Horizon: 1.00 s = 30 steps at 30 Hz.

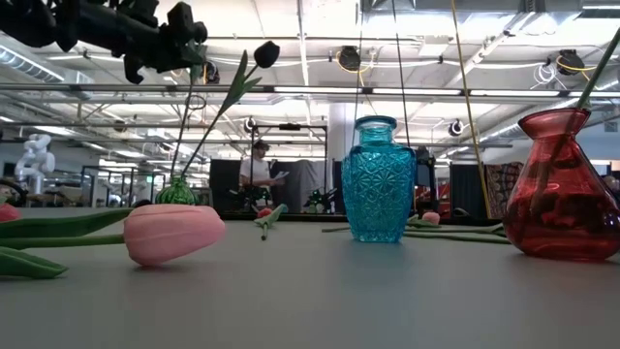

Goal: Sort flowers into vase by color
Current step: Put the left black tulip into the green vase

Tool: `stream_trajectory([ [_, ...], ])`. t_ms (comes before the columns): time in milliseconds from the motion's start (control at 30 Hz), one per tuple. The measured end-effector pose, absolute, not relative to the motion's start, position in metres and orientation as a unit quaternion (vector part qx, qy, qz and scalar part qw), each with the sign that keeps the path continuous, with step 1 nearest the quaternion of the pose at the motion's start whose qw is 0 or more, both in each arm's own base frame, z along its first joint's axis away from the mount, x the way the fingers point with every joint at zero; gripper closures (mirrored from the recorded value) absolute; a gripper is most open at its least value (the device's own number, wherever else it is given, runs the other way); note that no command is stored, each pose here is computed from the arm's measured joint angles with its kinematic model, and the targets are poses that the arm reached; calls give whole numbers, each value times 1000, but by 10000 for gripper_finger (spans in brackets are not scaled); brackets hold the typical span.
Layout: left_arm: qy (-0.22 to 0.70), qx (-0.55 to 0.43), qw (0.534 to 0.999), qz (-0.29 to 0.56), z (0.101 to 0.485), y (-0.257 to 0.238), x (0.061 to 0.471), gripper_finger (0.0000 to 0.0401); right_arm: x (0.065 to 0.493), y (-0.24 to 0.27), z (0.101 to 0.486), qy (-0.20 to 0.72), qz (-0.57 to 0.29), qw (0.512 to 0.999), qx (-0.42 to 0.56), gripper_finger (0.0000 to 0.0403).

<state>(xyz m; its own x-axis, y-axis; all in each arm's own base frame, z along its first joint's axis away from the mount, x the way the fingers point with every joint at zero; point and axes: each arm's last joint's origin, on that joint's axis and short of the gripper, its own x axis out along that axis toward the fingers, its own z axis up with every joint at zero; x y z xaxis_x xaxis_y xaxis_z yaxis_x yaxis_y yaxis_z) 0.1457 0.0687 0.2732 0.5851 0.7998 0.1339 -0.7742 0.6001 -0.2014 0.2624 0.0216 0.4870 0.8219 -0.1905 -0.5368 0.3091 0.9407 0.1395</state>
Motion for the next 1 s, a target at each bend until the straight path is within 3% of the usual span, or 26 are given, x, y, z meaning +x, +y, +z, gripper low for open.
stream_trajectory([
  [400,-154,-60,883,439,282,69,145,390,262,21,487,268,-132,948,111,250],
  [1000,-100,-53,889,444,273,69,147,390,261,21,486,276,-133,946,109,250],
])
